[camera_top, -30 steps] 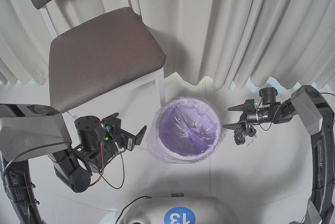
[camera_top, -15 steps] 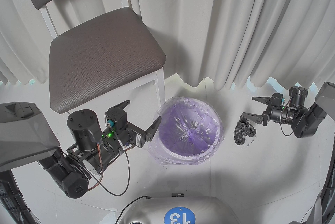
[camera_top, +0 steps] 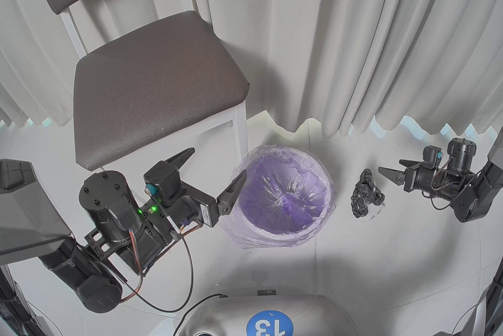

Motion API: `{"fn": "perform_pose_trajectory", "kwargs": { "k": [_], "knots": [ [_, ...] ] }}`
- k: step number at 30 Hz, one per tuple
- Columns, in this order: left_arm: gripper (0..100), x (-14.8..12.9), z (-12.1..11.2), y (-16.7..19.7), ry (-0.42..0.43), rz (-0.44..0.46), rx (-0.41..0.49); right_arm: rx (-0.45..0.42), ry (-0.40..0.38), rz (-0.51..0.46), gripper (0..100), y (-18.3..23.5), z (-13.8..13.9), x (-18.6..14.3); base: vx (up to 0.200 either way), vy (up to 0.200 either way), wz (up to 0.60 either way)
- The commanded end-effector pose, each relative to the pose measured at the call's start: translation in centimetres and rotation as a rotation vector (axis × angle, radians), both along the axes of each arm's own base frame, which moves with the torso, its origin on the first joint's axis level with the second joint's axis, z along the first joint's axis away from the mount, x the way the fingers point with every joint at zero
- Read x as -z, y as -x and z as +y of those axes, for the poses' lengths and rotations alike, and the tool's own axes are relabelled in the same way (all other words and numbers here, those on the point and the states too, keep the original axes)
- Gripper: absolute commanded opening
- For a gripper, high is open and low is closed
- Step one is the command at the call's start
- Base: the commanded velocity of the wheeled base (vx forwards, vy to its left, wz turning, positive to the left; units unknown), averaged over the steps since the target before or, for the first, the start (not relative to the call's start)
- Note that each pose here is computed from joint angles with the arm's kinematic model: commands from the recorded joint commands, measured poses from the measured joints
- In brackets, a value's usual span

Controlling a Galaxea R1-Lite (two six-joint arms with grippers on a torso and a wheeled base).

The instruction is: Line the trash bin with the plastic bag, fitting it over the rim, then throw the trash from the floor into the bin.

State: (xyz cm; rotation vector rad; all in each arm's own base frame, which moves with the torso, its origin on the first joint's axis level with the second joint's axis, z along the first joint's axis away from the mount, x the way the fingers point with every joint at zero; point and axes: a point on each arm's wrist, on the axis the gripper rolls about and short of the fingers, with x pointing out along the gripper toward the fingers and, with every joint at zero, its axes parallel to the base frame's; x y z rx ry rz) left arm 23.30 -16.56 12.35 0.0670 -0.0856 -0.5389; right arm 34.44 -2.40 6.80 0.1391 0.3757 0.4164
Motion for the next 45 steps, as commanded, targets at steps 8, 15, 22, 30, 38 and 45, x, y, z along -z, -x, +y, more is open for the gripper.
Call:
{"fn": "perform_pose_trajectory", "kwargs": {
  "k": [8,15,22,30,38,45],
  "knots": [
    [100,0.2,3.2,3.9,0.114,0.115,-0.203,0.190,0.247,0.086,100,-2.4,3.0,-0.2,0.000,0.000,0.00],
    [100,1.0,3.3,3.8,0.110,0.150,-0.221,0.209,0.247,0.073,100,-5.6,2.7,5.6,0.000,0.000,0.00],
    [100,1.6,4.0,4.5,0.029,0.155,-0.233,0.250,0.219,0.104,100,-7.3,2.3,8.1,0.000,0.000,0.00],
    [100,1.7,3.9,4.6,0.025,0.161,-0.225,0.272,0.171,0.125,100,-8.4,2.3,9.7,0.000,0.000,0.00],
    [100,1.6,3.8,5.0,0.036,0.161,-0.211,0.297,0.105,0.155,100,-9.4,2.5,11.8,0.000,0.000,0.00],
    [100,1.6,3.7,5.5,0.033,0.165,-0.190,0.315,0.052,0.177,100,-10.0,2.6,13.0,0.000,0.000,0.00]
  ]
}}
